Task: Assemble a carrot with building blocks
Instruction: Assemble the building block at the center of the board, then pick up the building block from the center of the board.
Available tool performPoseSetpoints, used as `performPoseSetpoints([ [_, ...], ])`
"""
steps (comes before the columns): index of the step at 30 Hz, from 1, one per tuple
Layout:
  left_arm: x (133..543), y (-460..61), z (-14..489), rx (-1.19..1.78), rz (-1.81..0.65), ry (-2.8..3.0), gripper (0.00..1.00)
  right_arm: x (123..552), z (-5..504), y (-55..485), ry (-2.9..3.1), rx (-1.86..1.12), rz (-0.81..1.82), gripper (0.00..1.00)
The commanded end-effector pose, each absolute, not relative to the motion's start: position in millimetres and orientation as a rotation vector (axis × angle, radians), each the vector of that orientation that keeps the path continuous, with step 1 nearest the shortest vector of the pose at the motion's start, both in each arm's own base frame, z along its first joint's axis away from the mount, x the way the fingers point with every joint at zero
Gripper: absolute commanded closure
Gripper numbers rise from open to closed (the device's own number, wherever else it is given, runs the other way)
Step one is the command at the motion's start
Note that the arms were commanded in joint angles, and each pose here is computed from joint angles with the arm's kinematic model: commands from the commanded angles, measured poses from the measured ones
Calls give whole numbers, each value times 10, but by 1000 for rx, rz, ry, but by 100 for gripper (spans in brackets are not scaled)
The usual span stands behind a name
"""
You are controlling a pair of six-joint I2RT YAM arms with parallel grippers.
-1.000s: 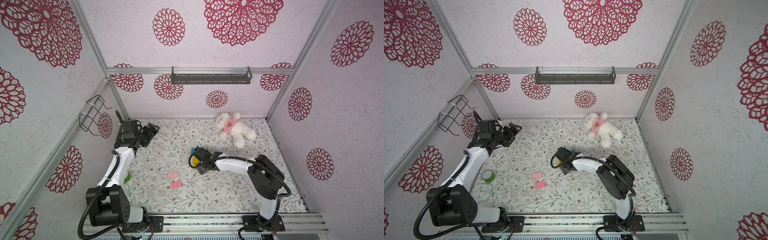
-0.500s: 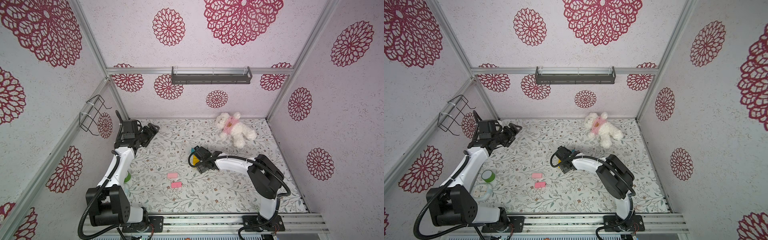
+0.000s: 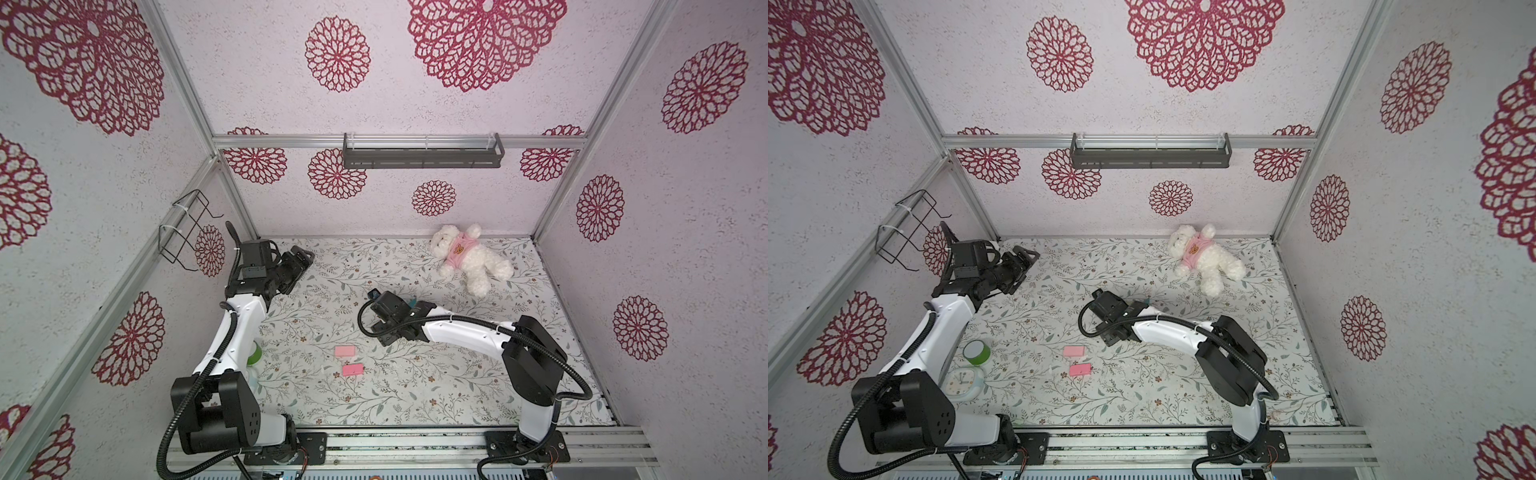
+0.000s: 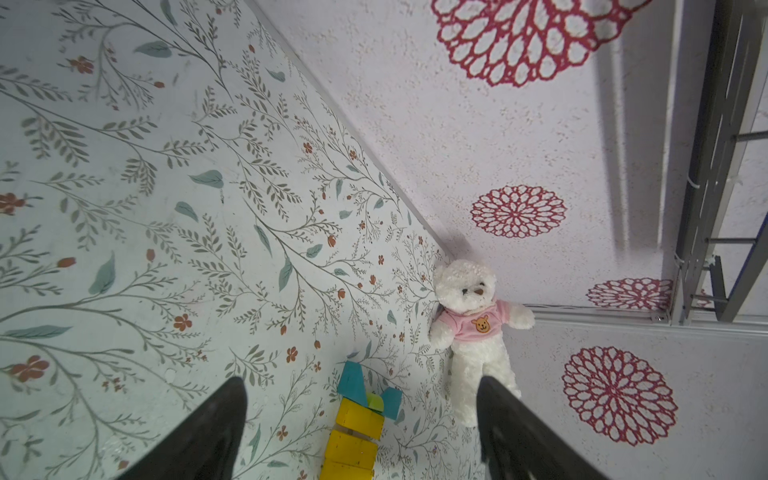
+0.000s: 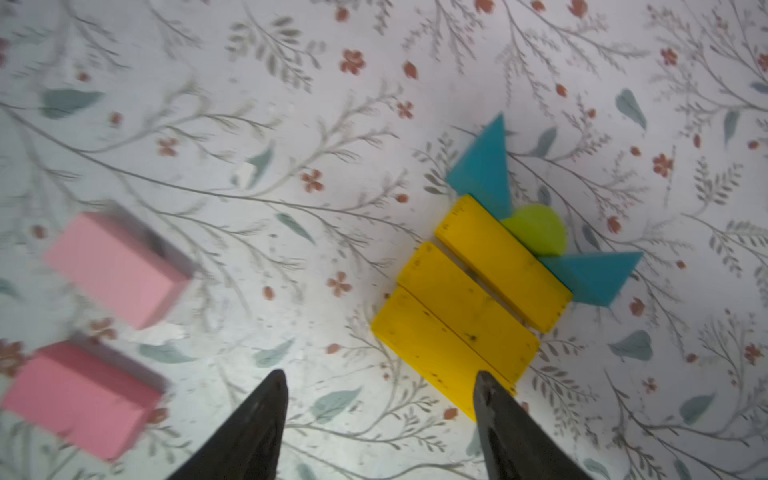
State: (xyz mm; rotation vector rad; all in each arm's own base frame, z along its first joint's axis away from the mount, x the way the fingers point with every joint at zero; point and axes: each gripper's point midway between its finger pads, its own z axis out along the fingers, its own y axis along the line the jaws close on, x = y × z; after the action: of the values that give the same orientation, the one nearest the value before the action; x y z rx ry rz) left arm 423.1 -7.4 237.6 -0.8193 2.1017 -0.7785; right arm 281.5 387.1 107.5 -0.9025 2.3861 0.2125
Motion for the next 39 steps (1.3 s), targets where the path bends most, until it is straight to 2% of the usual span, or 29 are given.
performPoseSetpoints([
  [1,4180,135,2548,-830,-706,2042,11,2582,1046,4248,2400,-968,365,29],
  [5,4158,265,2579,-858,-693,2018,11,2400,989,4626,2355,-1106,508,30],
  [10,4158,292,2577,-866,-700,2015,11,2373,869,4853,2334,-1232,553,29],
  [18,4173,286,2564,-868,-715,2018,11,2413,539,4920,2328,-1343,488,29],
  [21,4176,283,2560,-867,-715,2019,11,2424,463,4932,2321,-1357,478,34],
  [29,4185,289,2533,-872,-714,2023,11,2468,434,4924,2307,-1338,457,54],
  [39,4187,285,2539,-872,-717,2022,11,2506,554,4845,2277,-1274,447,66],
])
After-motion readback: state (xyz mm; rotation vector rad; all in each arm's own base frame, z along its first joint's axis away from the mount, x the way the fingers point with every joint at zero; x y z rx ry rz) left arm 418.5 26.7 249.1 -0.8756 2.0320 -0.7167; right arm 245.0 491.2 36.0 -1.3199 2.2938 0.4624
